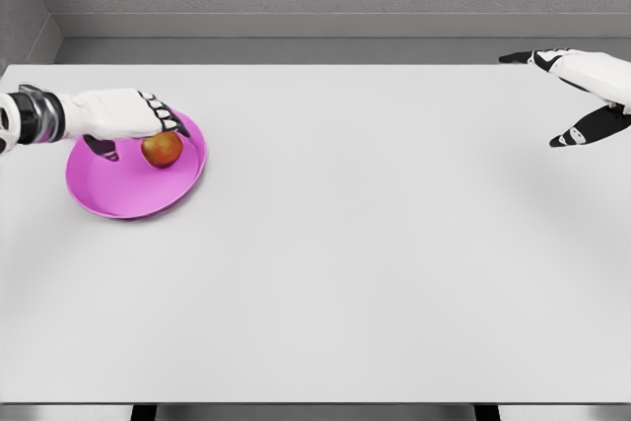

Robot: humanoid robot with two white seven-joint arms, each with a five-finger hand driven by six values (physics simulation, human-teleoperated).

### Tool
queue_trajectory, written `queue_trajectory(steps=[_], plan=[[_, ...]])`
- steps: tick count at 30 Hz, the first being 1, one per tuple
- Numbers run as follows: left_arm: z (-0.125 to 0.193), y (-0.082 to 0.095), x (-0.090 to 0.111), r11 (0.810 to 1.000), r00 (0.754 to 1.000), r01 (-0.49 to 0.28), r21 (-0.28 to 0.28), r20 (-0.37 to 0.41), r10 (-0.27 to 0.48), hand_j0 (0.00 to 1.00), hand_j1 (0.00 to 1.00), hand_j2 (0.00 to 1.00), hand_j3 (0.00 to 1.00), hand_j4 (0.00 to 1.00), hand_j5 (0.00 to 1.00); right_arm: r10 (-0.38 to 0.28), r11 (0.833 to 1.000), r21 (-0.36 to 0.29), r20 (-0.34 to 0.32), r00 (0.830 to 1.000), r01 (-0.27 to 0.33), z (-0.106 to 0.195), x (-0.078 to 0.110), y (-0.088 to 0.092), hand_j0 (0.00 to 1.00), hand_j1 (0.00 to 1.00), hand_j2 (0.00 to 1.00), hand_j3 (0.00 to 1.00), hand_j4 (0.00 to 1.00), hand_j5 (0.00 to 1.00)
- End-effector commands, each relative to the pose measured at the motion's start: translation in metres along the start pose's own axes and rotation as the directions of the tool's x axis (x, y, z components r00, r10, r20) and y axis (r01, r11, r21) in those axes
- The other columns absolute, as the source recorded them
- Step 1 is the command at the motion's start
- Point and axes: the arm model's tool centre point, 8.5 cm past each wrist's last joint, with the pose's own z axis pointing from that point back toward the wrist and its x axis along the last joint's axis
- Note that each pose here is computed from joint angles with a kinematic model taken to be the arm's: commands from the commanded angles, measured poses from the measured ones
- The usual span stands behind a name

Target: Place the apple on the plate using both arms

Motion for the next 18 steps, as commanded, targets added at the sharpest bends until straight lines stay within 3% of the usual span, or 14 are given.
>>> queue_trajectory(steps=[1,4,7,10,18], plan=[[0.028,0.016,-0.026,0.982,0.991,-0.126,0.137,-0.031,0.132,1.00,1.00,1.00,1.00,1.00,1.00,-0.002,1.000,0.001,0.000,1.000,0.002,0.000,0.000,0.000,1.00,1.00,1.00,1.00,1.00,1.00],[0.042,0.012,-0.043,0.950,0.969,-0.232,0.207,-0.038,0.245,1.00,1.00,1.00,1.00,1.00,1.00,-0.002,1.000,0.001,0.000,1.000,0.002,0.000,0.000,0.000,1.00,1.00,1.00,1.00,1.00,1.00],[0.062,-0.019,-0.050,0.911,0.935,-0.333,0.242,-0.044,0.353,1.00,1.00,1.00,1.00,1.00,1.00,-0.002,1.000,0.001,0.000,1.000,0.002,0.000,0.000,0.000,1.00,1.00,1.00,1.00,1.00,1.00],[0.074,-0.033,-0.053,0.906,0.924,-0.350,0.239,-0.068,0.375,1.00,1.00,1.00,1.00,1.00,1.00,-0.002,1.000,0.001,0.000,1.000,0.002,0.000,0.000,0.000,1.00,1.00,1.00,1.00,1.00,1.00],[0.074,-0.032,-0.050,0.902,0.925,-0.349,0.255,-0.059,0.375,1.00,1.00,1.00,1.00,1.00,1.00,-0.002,1.000,-0.001,0.000,1.000,0.002,0.001,0.000,0.000,1.00,1.00,1.00,1.00,1.00,1.00]])
